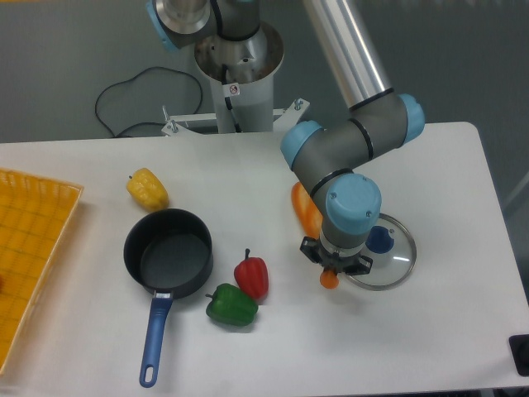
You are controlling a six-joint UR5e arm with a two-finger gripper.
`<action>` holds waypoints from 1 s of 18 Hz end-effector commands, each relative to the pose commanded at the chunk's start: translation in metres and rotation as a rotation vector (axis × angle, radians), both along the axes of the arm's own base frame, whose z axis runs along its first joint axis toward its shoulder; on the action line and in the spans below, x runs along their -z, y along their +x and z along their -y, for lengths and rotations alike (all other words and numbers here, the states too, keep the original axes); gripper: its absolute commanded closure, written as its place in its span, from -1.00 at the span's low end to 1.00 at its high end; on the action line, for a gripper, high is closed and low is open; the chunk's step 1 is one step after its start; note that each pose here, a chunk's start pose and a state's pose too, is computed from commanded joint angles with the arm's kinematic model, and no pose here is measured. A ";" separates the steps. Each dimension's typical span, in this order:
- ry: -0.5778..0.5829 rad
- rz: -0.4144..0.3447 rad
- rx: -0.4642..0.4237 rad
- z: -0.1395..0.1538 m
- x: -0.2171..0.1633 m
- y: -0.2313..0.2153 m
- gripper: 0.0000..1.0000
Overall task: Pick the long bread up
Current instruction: 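Lift the gripped baguette up off the table, tilting it upright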
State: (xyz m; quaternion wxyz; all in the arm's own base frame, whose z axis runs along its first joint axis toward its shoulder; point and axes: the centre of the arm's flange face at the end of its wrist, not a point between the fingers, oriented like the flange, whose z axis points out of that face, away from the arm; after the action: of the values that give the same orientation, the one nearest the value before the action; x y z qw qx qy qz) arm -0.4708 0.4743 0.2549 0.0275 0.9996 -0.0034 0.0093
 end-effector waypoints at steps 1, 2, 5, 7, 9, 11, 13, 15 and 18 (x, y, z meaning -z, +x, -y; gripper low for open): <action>0.004 -0.007 0.026 0.001 -0.006 0.001 0.51; 0.011 -0.012 0.063 0.001 -0.011 0.001 0.51; 0.033 -0.034 0.164 0.003 -0.033 0.005 0.51; 0.031 -0.037 0.180 0.006 -0.038 0.012 0.51; 0.039 -0.046 0.189 0.004 -0.047 0.020 0.51; 0.049 -0.053 0.192 0.003 -0.054 0.023 0.51; 0.055 -0.054 0.193 0.001 -0.058 0.029 0.51; 0.063 -0.050 0.193 -0.004 -0.059 0.039 0.51; 0.076 -0.054 0.172 -0.008 -0.066 0.048 0.51</action>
State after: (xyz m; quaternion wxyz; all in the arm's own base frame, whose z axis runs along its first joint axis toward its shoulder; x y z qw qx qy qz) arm -0.4224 0.4822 0.3211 -0.0097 0.9958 -0.0888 -0.0201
